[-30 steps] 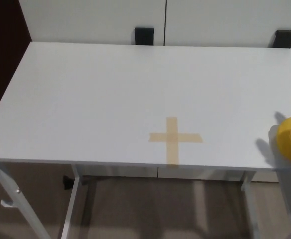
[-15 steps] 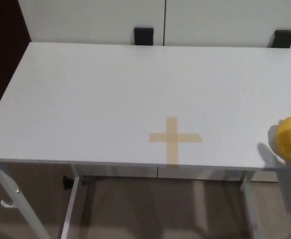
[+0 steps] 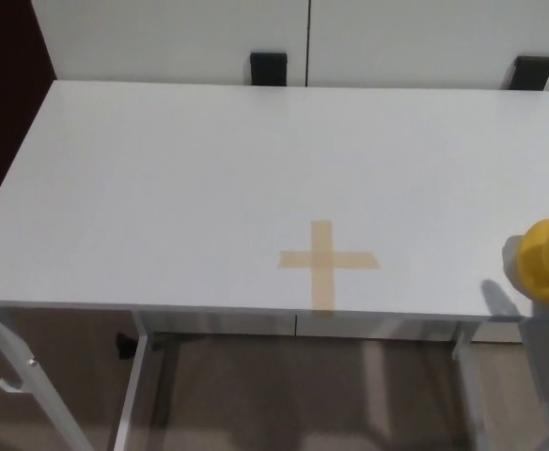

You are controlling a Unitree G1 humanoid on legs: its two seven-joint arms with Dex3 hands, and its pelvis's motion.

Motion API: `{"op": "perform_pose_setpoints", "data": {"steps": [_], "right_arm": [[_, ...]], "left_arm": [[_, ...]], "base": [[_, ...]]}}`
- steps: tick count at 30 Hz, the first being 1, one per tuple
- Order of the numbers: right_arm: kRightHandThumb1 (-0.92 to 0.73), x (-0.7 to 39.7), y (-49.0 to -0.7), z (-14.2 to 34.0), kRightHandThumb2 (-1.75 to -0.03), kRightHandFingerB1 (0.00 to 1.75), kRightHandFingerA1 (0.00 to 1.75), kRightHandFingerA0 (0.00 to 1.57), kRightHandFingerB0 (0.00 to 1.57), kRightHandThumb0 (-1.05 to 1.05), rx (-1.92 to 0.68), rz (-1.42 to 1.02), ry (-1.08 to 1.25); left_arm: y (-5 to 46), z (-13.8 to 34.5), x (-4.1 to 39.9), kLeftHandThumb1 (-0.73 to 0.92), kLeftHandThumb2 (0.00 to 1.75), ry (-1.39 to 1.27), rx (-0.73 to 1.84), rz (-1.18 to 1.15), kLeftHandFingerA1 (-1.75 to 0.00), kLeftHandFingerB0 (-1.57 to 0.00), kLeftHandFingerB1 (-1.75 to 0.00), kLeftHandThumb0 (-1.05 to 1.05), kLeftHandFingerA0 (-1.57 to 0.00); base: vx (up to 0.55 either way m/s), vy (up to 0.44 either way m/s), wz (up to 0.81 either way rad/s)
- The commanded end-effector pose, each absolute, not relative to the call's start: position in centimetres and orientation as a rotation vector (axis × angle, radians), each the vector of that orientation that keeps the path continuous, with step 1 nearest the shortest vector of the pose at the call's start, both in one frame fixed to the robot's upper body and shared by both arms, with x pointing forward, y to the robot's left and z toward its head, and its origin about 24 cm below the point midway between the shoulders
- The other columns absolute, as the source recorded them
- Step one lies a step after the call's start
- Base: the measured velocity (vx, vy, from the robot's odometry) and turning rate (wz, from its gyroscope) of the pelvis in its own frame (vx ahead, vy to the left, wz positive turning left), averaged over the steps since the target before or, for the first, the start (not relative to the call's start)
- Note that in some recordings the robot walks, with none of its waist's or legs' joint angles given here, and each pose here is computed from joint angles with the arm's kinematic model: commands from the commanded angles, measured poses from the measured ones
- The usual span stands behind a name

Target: The robot uses its right hand to push the yellow duck toy to the center of the white desk.

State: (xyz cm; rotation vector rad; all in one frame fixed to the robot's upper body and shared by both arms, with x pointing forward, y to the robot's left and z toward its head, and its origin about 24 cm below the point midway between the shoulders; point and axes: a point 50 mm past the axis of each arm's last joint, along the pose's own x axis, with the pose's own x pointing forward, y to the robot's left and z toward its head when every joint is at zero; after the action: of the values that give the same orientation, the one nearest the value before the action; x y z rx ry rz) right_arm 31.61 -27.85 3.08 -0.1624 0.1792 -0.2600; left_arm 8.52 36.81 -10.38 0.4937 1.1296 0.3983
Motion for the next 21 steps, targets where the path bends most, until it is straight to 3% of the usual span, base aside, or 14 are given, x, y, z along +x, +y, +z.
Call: {"op": "perform_pose_setpoints", "data": {"steps": [1, 3, 15, 16, 18, 20, 21], "right_arm": [[-0.91, 30.5, -27.5, 1.1, -0.77, 0.35, 0.37, 0.16, 0.29, -0.90, -0.145, -0.327, 0.230], [-0.92, 30.5, -27.3, 0.9, -0.76, 0.36, 0.38, 0.20, 0.33, -0.87, -0.130, -0.341, 0.231], [-0.92, 31.5, -24.6, 0.8, -0.74, 0.35, 0.39, 0.26, 0.32, -0.89, -0.032, -0.387, 0.193], [-0.79, 31.8, -23.9, 0.9, -1.22, 0.51, 0.50, 0.19, 0.33, -0.88, -0.021, -0.381, 0.188], [-0.82, 32.2, -22.8, 1.0, -1.22, 0.51, 0.51, 0.19, 0.31, -0.85, -0.007, -0.367, 0.179], [-0.82, 32.3, -22.4, 1.1, -1.22, 0.51, 0.51, 0.19, 0.31, -0.85, -0.008, -0.359, 0.176], [-0.92, 32.4, -22.2, 1.1, -0.78, 0.38, 0.43, 0.24, 0.34, -0.89, -0.003, -0.354, 0.174]], "left_arm": [[36.7, -10.4, 8.2, 0.65, 0.62, 1.107, 0.508, 0.392, -0.67, -0.84, -0.57, -0.17, -0.87], [36.7, -10.4, 8.3, 0.62, 0.70, 1.105, 0.509, 0.387, -0.75, -0.85, -0.60, -0.14, -0.90], [36.4, -10.6, 8.4, 0.68, 0.69, 1.102, 0.497, 0.381, -0.69, -0.85, -0.58, -0.15, -0.88], [36.4, -10.6, 8.4, 0.67, 0.63, 1.103, 0.500, 0.378, -0.70, -0.84, -0.59, -0.15, -0.88], [36.3, -10.6, 8.5, 0.67, 0.64, 1.106, 0.503, 0.371, -0.68, -0.84, -0.59, -0.15, -0.87], [36.3, -10.6, 8.5, 0.67, 0.64, 1.107, 0.502, 0.369, -0.68, -0.84, -0.59, -0.15, -0.87], [36.2, -10.7, 8.5, 0.69, 0.63, 1.108, 0.507, 0.367, -0.67, -0.83, -0.58, -0.16, -0.87]], "base": [[0.00, 0.000, 0.00], [0.00, 0.000, 0.00], [0.00, 0.000, 0.00], [0.00, 0.000, 0.00], [0.00, 0.000, 0.00], [0.00, 0.000, 0.00], [0.00, 0.000, 0.00]]}}
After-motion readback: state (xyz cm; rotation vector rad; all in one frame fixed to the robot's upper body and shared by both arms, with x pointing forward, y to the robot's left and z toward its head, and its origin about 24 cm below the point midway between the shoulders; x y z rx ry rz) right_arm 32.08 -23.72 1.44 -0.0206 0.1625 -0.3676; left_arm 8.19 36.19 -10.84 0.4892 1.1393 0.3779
